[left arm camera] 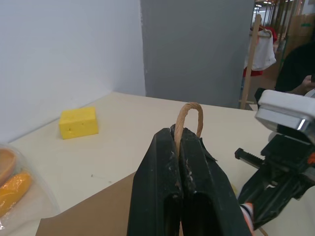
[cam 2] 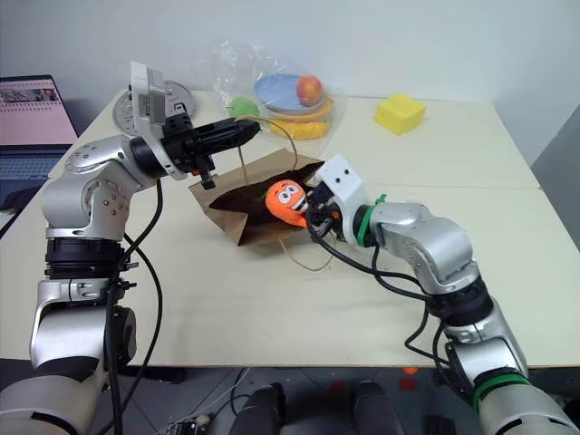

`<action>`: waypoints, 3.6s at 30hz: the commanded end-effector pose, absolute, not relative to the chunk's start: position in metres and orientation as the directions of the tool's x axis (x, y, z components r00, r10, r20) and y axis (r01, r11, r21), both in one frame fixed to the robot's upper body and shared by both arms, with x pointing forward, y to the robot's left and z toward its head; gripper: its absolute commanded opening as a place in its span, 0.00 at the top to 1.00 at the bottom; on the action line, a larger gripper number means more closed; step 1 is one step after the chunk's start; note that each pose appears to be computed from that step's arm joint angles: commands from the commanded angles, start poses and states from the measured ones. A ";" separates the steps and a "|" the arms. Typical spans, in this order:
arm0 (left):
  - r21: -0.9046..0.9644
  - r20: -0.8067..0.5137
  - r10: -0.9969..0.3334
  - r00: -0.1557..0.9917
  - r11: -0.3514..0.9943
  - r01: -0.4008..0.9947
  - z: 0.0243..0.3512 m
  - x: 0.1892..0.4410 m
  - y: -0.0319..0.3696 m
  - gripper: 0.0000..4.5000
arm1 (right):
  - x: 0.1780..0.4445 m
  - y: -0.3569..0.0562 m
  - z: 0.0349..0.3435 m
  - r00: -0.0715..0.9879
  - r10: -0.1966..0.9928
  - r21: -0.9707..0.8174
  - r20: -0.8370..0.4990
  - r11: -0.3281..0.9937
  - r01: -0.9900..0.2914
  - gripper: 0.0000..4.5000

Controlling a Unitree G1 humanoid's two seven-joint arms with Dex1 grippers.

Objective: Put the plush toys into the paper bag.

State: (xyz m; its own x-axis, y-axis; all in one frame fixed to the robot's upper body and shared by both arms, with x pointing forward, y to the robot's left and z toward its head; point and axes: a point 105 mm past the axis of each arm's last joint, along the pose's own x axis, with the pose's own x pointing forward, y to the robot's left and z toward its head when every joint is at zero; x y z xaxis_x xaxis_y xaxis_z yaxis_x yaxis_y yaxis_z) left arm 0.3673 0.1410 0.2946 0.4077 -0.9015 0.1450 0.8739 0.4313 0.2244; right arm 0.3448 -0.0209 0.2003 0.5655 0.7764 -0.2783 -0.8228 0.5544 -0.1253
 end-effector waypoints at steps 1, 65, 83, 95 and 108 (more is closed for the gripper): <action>0.263 0.175 -0.905 0.388 0.423 0.867 0.307 0.360 0.140 1.00 | 0.348 -0.004 0.220 0.567 0.794 -0.186 -0.218 0.536 -0.823 1.00; 0.264 0.158 -0.910 0.384 0.414 0.871 0.309 0.353 0.143 1.00 | 0.330 -0.115 0.120 0.935 0.275 -0.192 -0.224 0.928 -0.319 0.38; 0.264 0.149 -0.911 0.384 0.411 0.873 0.310 0.354 0.145 1.00 | 0.312 -0.127 0.193 0.770 0.620 -0.198 -0.150 0.745 -0.637 1.00; 0.275 0.150 -0.915 0.375 0.403 0.873 0.311 0.355 0.142 1.00 | 0.305 -0.067 0.211 0.529 0.815 -0.144 -0.238 0.509 -0.849 1.00; 0.275 0.142 -0.917 0.373 0.398 0.875 0.308 0.352 0.141 1.00 | 0.351 -0.036 0.208 0.573 0.771 -0.211 -0.279 0.533 -0.820 1.00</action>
